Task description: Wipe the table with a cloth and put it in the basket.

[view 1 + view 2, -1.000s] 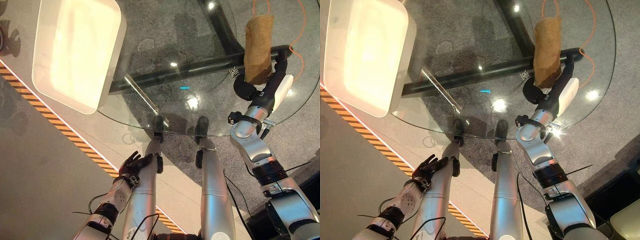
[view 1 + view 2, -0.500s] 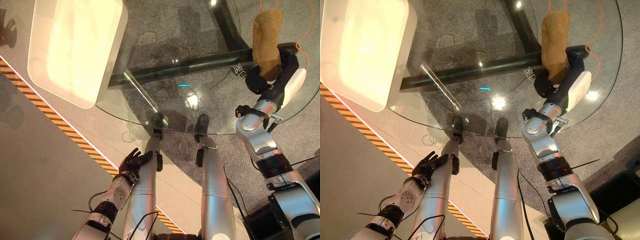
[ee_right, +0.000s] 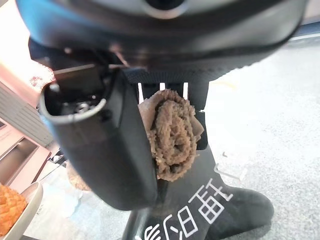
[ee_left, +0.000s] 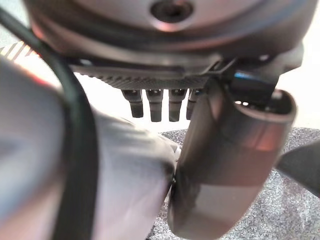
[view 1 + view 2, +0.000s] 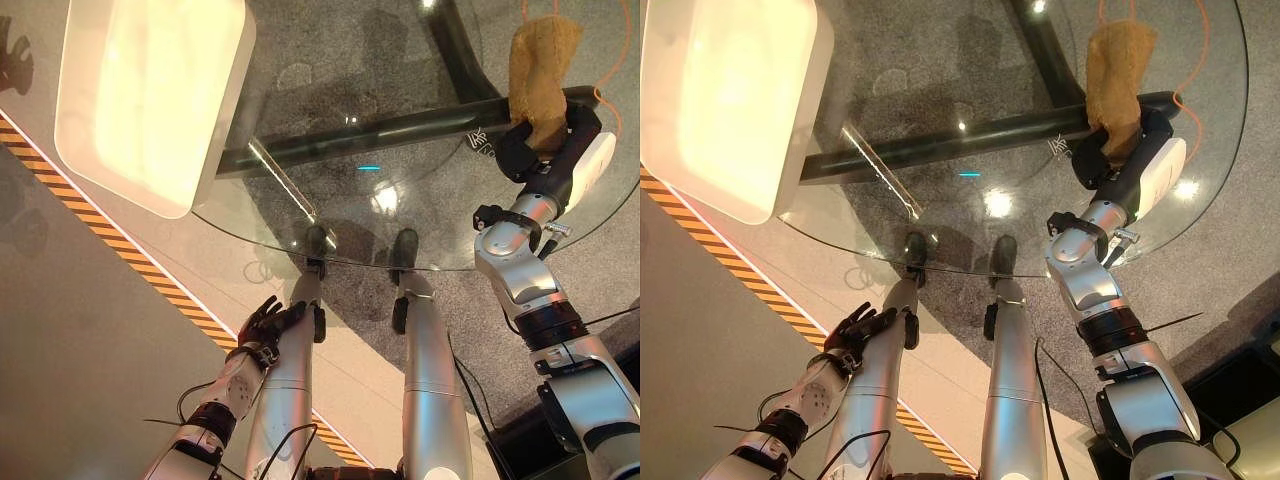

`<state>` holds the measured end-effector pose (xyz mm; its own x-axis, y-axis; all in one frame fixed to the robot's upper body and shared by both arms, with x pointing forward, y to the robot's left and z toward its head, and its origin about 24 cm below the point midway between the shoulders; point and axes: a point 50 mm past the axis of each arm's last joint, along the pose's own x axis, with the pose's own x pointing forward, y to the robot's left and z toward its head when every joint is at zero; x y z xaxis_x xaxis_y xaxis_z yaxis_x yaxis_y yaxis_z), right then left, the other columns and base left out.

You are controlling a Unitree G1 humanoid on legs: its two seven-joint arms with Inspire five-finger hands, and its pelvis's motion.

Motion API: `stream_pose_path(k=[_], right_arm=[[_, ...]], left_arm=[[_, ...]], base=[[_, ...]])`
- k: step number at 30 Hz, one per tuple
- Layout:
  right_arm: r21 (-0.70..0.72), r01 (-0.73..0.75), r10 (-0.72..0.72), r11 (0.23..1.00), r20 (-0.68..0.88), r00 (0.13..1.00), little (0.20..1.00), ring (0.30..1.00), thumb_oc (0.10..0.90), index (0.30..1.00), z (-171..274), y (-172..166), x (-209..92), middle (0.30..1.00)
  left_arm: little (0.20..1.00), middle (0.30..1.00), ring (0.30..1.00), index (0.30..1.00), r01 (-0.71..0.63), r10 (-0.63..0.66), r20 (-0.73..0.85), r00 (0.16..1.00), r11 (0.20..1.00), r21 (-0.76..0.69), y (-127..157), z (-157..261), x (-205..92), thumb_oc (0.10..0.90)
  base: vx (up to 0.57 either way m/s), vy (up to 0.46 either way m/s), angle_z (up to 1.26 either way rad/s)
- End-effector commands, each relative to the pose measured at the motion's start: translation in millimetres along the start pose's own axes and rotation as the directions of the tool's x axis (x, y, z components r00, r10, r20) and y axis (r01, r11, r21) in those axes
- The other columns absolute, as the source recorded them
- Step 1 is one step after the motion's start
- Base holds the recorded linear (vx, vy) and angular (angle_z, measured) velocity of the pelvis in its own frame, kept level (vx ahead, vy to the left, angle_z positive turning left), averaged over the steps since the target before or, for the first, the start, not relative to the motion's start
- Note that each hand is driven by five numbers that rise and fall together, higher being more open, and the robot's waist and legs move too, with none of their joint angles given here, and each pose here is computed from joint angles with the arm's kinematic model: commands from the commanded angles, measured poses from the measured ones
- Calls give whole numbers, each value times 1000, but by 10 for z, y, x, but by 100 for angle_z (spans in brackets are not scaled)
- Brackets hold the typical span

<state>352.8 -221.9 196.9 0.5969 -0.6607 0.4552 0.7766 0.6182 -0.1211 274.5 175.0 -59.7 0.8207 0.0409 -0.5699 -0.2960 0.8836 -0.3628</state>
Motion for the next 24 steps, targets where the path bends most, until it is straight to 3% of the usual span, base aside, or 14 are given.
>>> stream_pose_path(k=[1,5,10,12,17,24], right_arm=[[6,24,-25,1000,91,996,200,300,100,300,101,-137,56,300],[-35,17,-11,999,156,988,200,300,100,300,132,-146,43,300],[-85,-108,125,991,234,964,200,300,100,300,253,-56,9,300],[-111,-242,264,964,259,929,200,300,100,300,291,56,-98,300],[-154,-401,429,903,310,848,200,300,100,300,353,218,-294,300],[-168,-556,574,814,378,726,200,300,100,300,530,446,-572,300]], left_arm=[[900,900,900,900,-140,146,-249,957,989,44,358,-705,-226,800],[900,900,900,900,-133,139,-227,964,990,39,345,-691,-229,800],[900,900,900,900,-129,133,-215,967,991,36,330,-682,-231,800],[900,900,900,900,-125,131,-210,969,991,41,337,-670,-234,800],[900,900,900,900,-103,111,-214,970,994,48,335,-689,-245,800],[900,900,900,900,-79,88,-206,975,995,52,301,-723,-249,800]], base=[[0,0,0],[0,0,0],[0,0,0],[0,0,0],[0,0,0],[3,3,0]])
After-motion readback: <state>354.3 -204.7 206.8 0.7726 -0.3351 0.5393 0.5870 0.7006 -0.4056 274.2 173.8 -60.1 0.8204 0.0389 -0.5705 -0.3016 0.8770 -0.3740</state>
